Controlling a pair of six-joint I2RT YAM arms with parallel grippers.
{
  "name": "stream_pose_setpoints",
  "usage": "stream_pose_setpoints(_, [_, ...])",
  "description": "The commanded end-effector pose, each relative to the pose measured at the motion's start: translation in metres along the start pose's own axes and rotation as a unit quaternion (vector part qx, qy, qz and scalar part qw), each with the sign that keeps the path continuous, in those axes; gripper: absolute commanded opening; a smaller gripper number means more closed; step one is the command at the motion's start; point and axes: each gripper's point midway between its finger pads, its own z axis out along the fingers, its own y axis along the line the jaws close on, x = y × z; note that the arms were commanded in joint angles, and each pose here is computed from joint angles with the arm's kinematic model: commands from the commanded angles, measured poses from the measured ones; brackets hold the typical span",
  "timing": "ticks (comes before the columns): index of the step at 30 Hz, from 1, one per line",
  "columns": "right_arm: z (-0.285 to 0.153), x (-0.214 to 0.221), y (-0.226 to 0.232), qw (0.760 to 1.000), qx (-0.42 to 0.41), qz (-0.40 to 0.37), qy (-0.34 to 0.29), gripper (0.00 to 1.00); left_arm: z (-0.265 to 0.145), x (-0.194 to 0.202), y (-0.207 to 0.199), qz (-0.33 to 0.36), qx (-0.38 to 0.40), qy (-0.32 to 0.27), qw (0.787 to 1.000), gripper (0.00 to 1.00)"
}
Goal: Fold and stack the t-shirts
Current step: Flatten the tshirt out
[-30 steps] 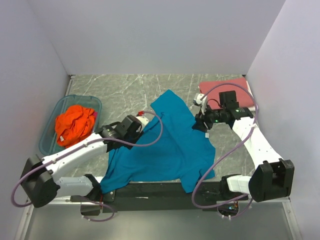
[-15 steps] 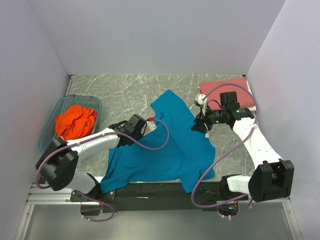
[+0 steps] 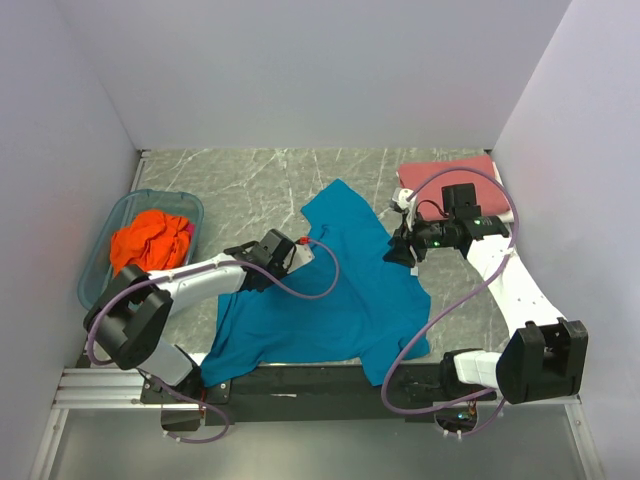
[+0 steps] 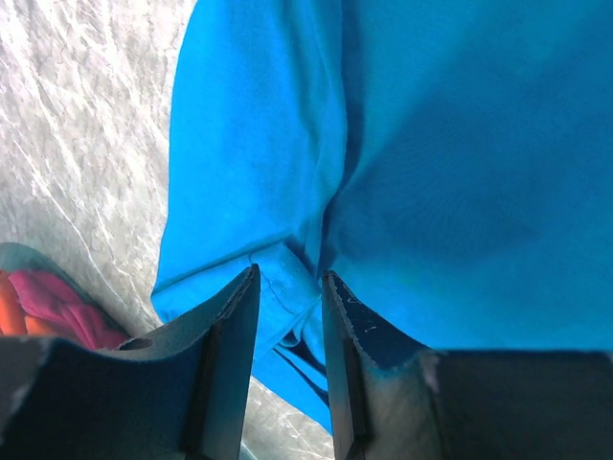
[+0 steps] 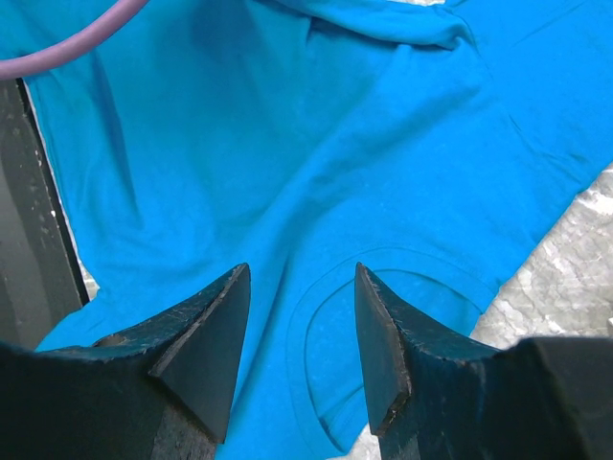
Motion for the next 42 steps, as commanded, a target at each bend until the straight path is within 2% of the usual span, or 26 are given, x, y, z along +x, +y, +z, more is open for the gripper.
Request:
stream_pose_setpoints(1, [-0.001,-0.003,0.0,1.0,-0.006,-0.005,-0.009,0.54,0.004,0.0,0.0,0.004,0.001,-0.001,1.0,0.38])
stream_pose_setpoints(15, [-0.005,-0.004,-0.002,1.0,-0.002,-0.006,-0.013,0.54,0.011,0.012,-0.003,0.007,-0.002,0.025,1.0,0.39])
stream_pose_setpoints(19, [-0.005,-0.003,-0.002,1.0,-0.002,-0.005,-0.014,0.54,0.01,0.01,0.003,-0.001,-0.013,0.02,1.0,0.35])
stream_pose_setpoints(22, [-0.005,-0.004,-0.002,1.0,-0.002,-0.005,-0.014,0.54,0.007,0.006,0.009,-0.009,-0.024,0.012,1.0,0.18])
stream_pose_setpoints(23, [-0.005,-0.003,-0.002,1.0,-0.003,-0.004,-0.014,0.55,0.005,0.006,0.012,-0.012,-0.03,0.009,0.999,0.09])
stream_pose_setpoints(25, [-0.005,-0.003,-0.002,1.0,-0.003,-0.004,-0.014,0.54,0.001,0.002,0.02,-0.021,-0.044,-0.005,0.999,0.01])
stream_pose_setpoints(29, [-0.005,-0.003,-0.002,1.0,-0.003,-0.002,-0.013,0.54,-0.009,-0.002,0.035,-0.049,-0.065,-0.027,0.996,0.01])
stream_pose_setpoints(34, [-0.004,-0.001,-0.004,1.0,0.0,-0.001,-0.011,0.54,-0.036,-0.019,0.057,-0.1,-0.078,-0.09,0.988,0.01])
stream_pose_setpoints(38, [-0.003,-0.001,-0.005,1.0,-0.001,0.003,-0.01,0.54,-0.044,-0.021,0.058,-0.107,-0.06,-0.106,0.987,0.01])
stream_pose_setpoints(42, [-0.004,-0.001,-0.006,1.0,0.002,0.004,-0.01,0.54,-0.042,-0.021,0.072,-0.129,-0.078,-0.114,0.982,0.01])
